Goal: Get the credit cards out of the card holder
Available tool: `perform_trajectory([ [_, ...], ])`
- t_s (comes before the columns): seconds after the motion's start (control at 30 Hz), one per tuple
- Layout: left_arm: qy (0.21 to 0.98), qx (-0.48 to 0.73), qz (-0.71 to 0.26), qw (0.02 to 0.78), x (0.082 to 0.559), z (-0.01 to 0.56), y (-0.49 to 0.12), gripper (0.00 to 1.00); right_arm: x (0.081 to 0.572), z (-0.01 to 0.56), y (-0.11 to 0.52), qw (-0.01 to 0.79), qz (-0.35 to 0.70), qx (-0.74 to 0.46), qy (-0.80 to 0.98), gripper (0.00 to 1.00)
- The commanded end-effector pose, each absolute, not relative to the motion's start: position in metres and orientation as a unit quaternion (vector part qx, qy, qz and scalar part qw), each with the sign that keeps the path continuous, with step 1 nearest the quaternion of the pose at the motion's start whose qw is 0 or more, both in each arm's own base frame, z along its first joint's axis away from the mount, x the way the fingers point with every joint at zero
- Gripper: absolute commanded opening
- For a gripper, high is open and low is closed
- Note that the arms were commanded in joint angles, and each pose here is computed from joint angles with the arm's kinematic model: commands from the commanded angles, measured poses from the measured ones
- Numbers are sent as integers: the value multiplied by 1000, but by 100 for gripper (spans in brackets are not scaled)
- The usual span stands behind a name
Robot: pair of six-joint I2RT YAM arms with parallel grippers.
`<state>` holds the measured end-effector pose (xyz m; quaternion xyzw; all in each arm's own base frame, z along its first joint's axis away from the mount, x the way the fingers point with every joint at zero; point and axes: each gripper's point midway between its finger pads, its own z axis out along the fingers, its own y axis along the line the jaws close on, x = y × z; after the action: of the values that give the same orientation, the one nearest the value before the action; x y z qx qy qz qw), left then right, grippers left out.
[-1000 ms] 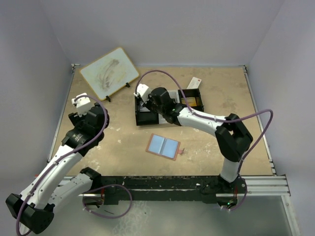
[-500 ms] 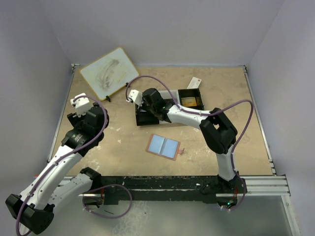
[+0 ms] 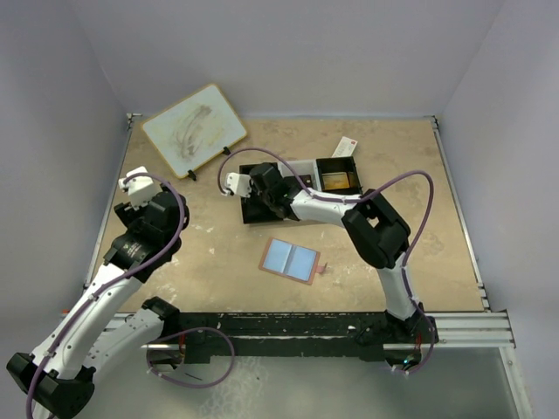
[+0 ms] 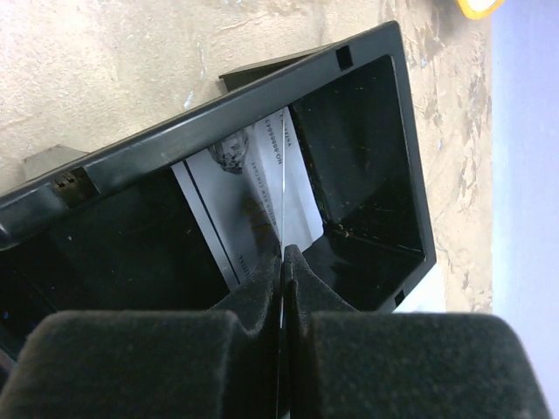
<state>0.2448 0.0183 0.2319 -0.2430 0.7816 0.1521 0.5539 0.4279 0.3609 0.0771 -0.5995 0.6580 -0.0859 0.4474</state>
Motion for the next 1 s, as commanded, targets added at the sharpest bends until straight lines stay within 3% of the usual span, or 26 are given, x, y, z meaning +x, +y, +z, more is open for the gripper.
perform_trajectory([
  [0.0,767,-261,153,566,244,239,23,75,443,108,373,481,-105,-604,627,0],
  [0.33,770,-257,151,564,245,238,21,75,452,94,372,466,-129,-621,616,2],
  [0.6,773,-254,150,562,247,236,20,75,452,88,369,450,-133,-629,620,10],
  [0.97,776,-251,148,560,248,235,18,75,449,107,366,459,-117,-614,632,33],
])
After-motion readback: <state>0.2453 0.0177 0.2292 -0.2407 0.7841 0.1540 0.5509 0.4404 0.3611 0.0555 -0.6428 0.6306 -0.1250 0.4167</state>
